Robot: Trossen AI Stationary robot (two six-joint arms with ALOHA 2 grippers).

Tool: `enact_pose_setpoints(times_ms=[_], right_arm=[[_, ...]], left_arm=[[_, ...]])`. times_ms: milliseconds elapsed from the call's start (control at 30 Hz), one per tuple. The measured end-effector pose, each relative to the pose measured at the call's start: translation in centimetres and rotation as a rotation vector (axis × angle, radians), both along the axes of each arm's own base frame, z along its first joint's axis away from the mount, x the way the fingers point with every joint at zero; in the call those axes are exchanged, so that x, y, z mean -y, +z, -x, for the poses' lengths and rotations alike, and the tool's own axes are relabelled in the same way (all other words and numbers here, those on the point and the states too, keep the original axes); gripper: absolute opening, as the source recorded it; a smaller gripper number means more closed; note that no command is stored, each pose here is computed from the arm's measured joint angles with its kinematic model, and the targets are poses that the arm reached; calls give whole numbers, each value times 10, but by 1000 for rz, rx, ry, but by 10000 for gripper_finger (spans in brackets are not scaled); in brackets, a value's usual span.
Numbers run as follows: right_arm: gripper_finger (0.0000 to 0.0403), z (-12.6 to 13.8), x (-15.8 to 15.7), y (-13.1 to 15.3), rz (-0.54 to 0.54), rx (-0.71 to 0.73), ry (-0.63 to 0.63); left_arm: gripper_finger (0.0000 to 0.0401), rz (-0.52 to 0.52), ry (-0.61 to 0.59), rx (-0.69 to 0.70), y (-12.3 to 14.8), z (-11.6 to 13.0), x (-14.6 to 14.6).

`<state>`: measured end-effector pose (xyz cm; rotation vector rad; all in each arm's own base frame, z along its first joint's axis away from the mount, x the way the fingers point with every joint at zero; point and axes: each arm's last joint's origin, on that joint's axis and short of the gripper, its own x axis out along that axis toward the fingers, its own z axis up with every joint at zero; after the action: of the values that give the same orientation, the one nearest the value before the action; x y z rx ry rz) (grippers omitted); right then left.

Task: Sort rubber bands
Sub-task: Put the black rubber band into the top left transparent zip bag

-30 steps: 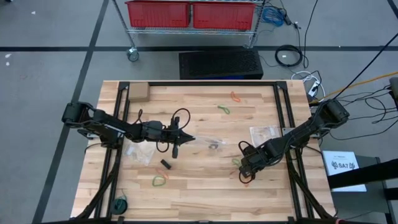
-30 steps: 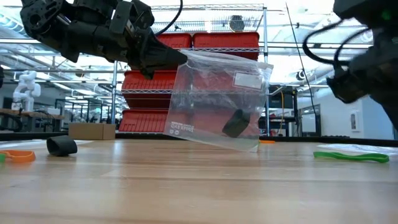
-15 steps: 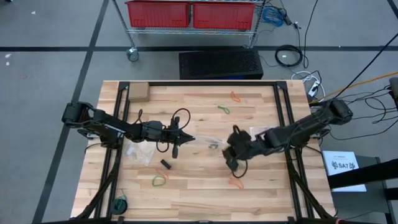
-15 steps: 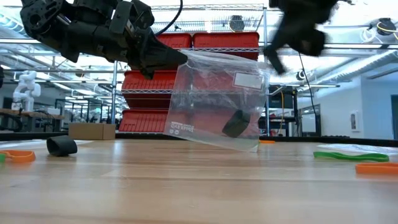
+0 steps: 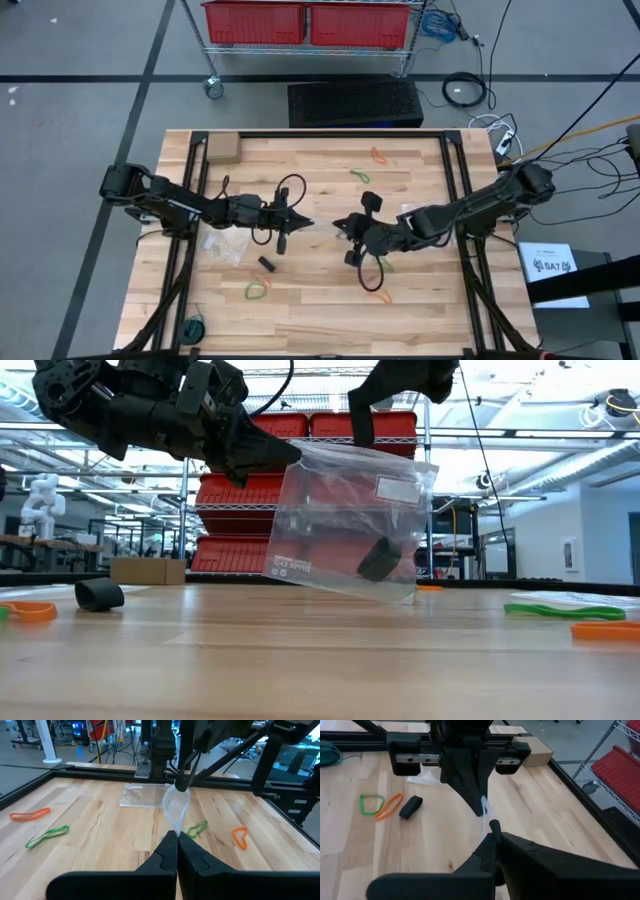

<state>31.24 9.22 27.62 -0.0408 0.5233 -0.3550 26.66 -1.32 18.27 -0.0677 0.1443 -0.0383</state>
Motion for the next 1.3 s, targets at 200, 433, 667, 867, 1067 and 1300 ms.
enact_pose_setpoints(times_ms=[200,433,667,867,1067,1300], right_arm=[[0,-6,0,-10,7,-28,-7],[0,-16,4,-26,8,-73,-21],[20,-17,11,-25,-108,-68,-14],[86,-17,14,-25,-128,-79,-2],[166,-18,16,-25,-127,-79,-9],[218,-18,18,-25,-109,-85,-2]], left_arm=[[0,0,0,0,0,0,0],[0,0,0,1,0,0,0],[0,0,0,0,0,0,0],[0,0,0,0,0,0,0],[0,0,0,0,0,0,0],[0,0,0,0,0,0,0]])
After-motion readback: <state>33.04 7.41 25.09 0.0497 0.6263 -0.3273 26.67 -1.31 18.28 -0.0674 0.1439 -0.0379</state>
